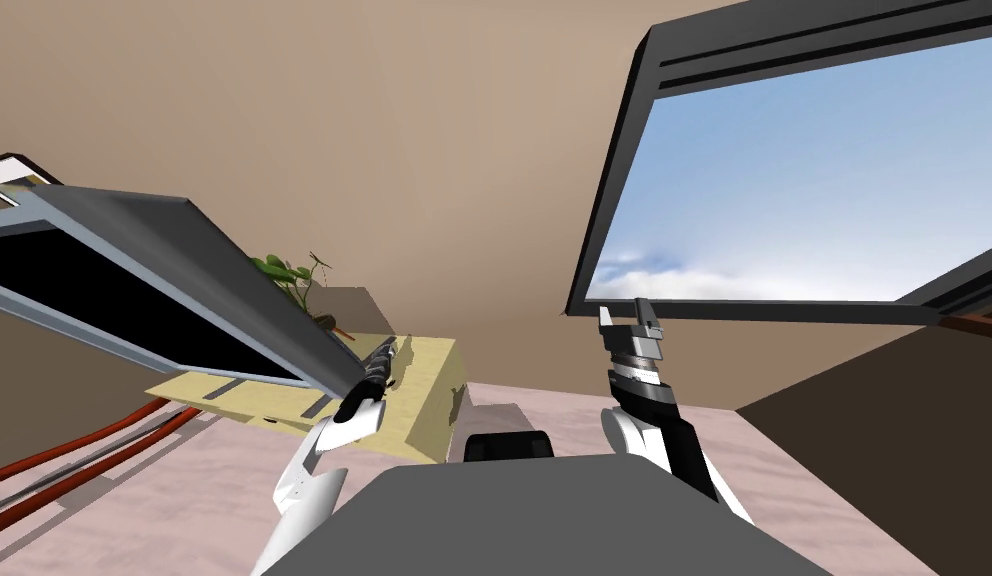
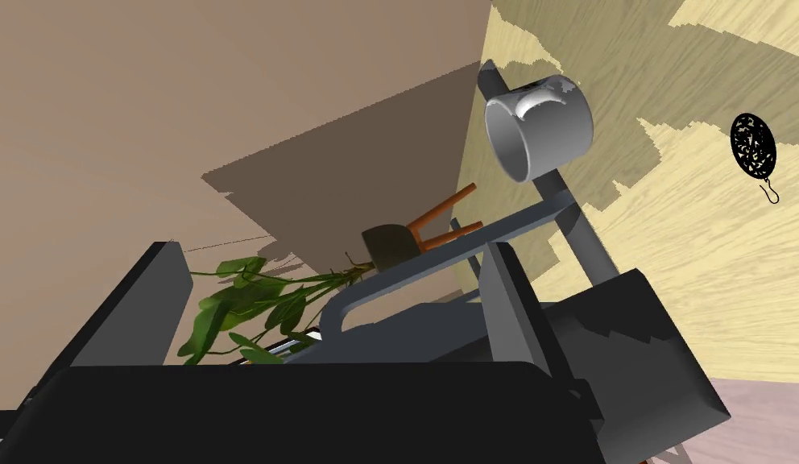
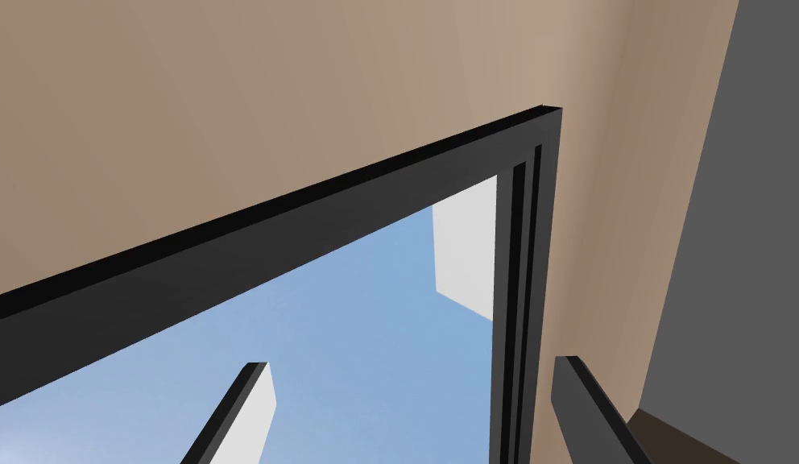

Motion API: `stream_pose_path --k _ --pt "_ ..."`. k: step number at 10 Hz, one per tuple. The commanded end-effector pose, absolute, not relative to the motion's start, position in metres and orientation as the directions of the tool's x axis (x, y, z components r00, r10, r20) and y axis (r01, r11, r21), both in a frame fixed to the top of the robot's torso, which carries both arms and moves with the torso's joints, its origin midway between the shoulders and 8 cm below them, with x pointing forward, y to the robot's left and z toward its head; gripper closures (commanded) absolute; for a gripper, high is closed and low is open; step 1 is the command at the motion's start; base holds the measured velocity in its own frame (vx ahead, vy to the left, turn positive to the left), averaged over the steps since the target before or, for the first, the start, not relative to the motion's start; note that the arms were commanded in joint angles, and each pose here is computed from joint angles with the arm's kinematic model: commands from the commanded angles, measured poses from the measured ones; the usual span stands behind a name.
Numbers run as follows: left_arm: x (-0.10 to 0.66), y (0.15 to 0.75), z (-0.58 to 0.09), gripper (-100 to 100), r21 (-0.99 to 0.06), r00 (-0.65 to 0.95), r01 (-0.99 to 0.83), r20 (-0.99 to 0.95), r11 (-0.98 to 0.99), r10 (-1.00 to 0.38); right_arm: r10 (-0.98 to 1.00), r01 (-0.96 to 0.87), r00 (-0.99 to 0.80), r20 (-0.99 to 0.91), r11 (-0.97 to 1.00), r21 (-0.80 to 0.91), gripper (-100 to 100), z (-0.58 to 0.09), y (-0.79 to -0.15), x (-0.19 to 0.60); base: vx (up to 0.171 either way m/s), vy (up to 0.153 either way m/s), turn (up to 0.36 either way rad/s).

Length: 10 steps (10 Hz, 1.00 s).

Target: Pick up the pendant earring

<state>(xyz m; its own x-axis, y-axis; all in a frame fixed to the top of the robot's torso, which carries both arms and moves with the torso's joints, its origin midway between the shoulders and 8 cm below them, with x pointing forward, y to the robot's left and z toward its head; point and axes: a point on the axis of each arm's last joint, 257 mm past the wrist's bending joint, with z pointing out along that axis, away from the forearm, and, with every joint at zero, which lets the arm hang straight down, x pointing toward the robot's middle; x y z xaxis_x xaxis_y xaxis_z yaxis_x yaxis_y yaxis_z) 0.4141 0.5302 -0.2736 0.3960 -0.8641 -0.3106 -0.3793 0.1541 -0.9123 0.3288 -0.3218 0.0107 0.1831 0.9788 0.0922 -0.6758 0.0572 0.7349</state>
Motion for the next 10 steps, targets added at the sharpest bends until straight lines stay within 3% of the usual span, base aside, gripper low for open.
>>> stream_pose_path --k 1,10 --pt "0.406 0.543 -0.295 -100 -0.89 0.409 -0.441 -0.315 0.117 -0.856 0.979 -0.676 0.183 0.092 0.057 0.735 0 0.011 -0.322 0.329 0.07 -0.056 -0.003" --pt "0.368 0.571 -0.372 -100 -0.758 0.431 -0.651 -0.329 -0.037 -0.84 0.979 -0.676 0.183 0.092 0.057 0.735 0 0.011 -0.322 0.329 0.07 -0.024 0.003"
